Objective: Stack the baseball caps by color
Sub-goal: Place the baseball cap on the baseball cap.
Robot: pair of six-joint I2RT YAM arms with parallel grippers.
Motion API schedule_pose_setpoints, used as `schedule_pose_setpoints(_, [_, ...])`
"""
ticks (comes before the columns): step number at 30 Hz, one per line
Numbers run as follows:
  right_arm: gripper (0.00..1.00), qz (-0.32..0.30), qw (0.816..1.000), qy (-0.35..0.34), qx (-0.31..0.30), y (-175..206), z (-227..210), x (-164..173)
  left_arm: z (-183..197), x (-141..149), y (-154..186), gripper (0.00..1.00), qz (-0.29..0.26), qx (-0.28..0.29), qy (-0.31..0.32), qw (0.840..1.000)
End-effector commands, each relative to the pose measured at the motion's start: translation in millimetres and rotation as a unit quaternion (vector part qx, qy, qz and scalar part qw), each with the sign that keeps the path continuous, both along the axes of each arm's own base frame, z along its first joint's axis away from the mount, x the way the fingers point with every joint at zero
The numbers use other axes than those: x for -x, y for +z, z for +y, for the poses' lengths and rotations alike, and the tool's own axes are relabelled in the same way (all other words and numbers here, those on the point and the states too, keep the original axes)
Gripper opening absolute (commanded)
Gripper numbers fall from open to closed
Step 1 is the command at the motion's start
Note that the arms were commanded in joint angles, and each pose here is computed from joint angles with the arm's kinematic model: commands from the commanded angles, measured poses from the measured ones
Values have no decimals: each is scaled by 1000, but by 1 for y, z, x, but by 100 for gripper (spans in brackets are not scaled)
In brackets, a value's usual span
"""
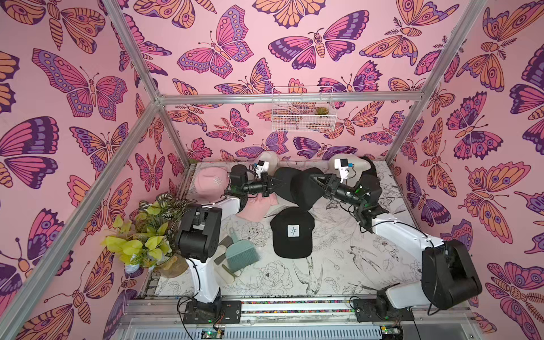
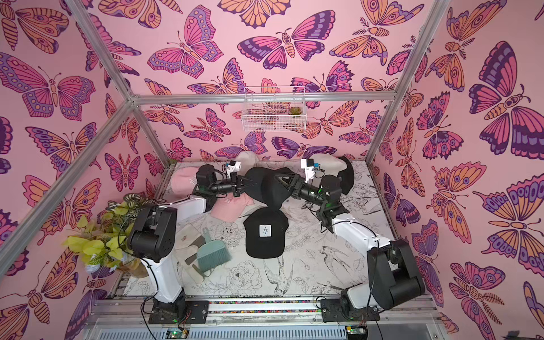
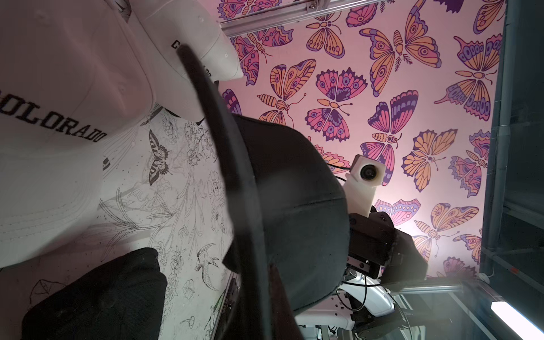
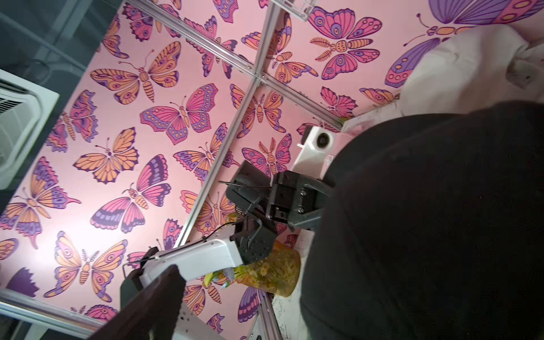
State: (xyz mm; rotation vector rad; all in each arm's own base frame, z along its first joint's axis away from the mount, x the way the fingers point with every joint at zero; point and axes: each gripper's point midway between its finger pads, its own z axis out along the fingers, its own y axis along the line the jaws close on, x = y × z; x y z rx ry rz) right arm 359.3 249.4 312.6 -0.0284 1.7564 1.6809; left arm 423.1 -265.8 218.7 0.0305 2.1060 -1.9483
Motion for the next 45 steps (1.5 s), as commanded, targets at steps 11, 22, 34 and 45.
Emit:
schedule_pose_setpoints(11, [40,-79,996,13,-40,36,-6,18,8,-2,7,0,-26,-20,16,999])
schedule_pose_setpoints(22, [0,-89,996,-4,-18,32,-10,18,22,-4,-3,0,-17,-28,41,999])
schedule_pose_setpoints(34, [0,-199,956,120,179,7,11,30,43,14,4,75,-114,-128,75,982])
schedule_pose_setpoints(45, [0,-377,792,239,417,-14,19,86,69,35,40,100,-287,-256,100,918])
